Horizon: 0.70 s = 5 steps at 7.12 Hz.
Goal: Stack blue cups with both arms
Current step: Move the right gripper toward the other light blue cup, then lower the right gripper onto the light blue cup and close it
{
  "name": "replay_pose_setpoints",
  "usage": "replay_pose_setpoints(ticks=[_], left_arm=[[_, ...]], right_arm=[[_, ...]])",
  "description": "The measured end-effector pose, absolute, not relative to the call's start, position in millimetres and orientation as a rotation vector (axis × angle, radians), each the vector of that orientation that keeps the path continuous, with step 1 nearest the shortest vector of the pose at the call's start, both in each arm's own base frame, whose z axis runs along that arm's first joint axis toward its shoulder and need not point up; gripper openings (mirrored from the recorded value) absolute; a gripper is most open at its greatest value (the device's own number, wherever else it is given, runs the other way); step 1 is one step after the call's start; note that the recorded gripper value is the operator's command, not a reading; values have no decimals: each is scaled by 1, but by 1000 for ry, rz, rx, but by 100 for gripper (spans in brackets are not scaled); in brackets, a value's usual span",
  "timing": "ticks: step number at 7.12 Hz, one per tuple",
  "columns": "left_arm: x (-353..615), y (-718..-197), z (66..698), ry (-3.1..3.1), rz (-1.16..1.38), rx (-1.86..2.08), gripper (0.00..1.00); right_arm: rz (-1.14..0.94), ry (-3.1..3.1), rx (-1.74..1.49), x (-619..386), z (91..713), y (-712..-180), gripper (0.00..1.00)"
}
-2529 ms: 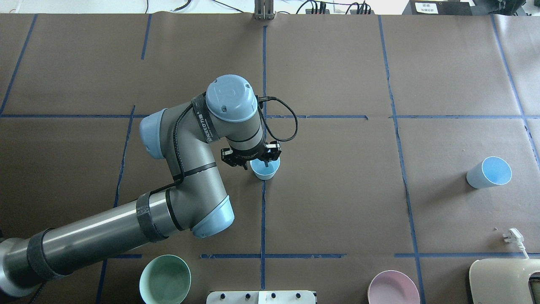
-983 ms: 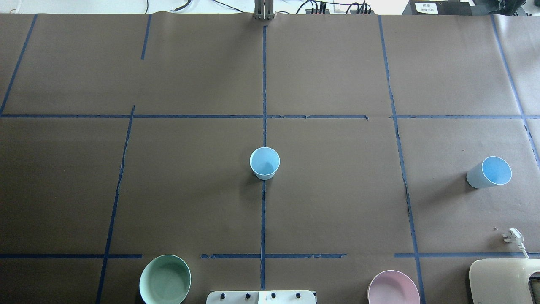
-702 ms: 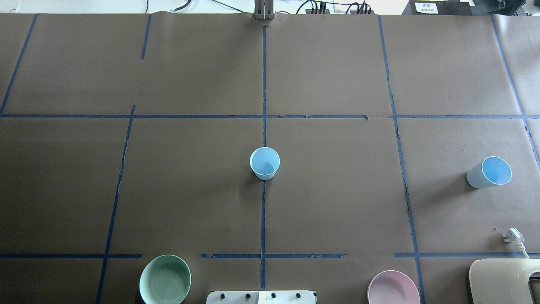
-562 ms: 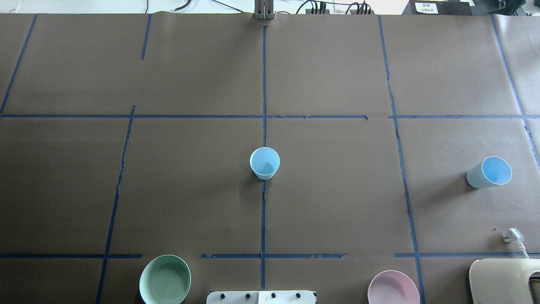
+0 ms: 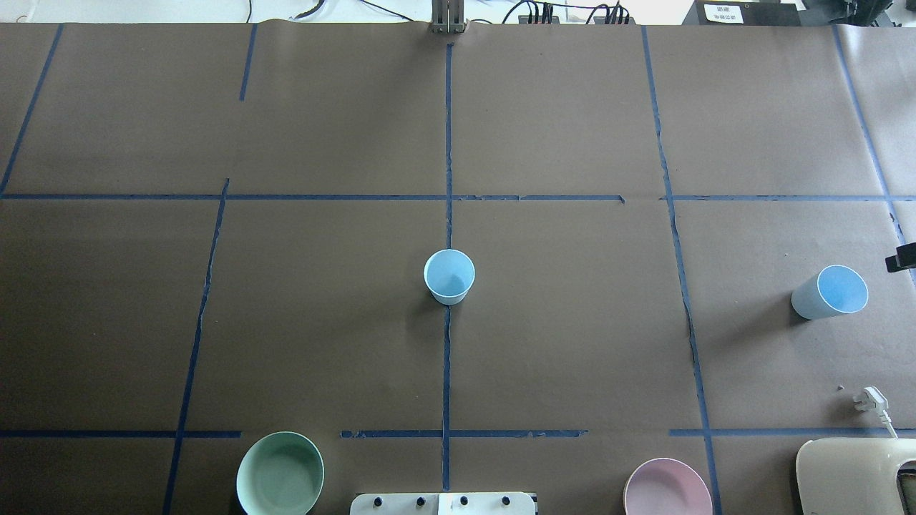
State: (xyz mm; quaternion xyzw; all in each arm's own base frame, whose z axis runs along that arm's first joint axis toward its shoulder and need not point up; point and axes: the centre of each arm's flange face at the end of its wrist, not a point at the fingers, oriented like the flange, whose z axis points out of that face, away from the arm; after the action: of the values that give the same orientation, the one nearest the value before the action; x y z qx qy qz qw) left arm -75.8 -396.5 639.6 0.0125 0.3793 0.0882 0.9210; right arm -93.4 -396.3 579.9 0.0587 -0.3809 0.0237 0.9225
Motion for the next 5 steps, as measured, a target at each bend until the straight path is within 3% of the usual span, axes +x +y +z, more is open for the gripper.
replay_pose_setpoints(ticks=[3, 4, 5], left_arm=[[-76, -397, 638, 779, 184, 29, 100], [-76, -397, 638, 779, 184, 30, 100], [-76, -397, 638, 779, 183, 30, 100]], right_arm=[[27, -766, 90, -139, 598, -388, 95], [18, -756, 70, -146, 608, -386, 83], [11, -750, 56, -152, 616, -387, 36]])
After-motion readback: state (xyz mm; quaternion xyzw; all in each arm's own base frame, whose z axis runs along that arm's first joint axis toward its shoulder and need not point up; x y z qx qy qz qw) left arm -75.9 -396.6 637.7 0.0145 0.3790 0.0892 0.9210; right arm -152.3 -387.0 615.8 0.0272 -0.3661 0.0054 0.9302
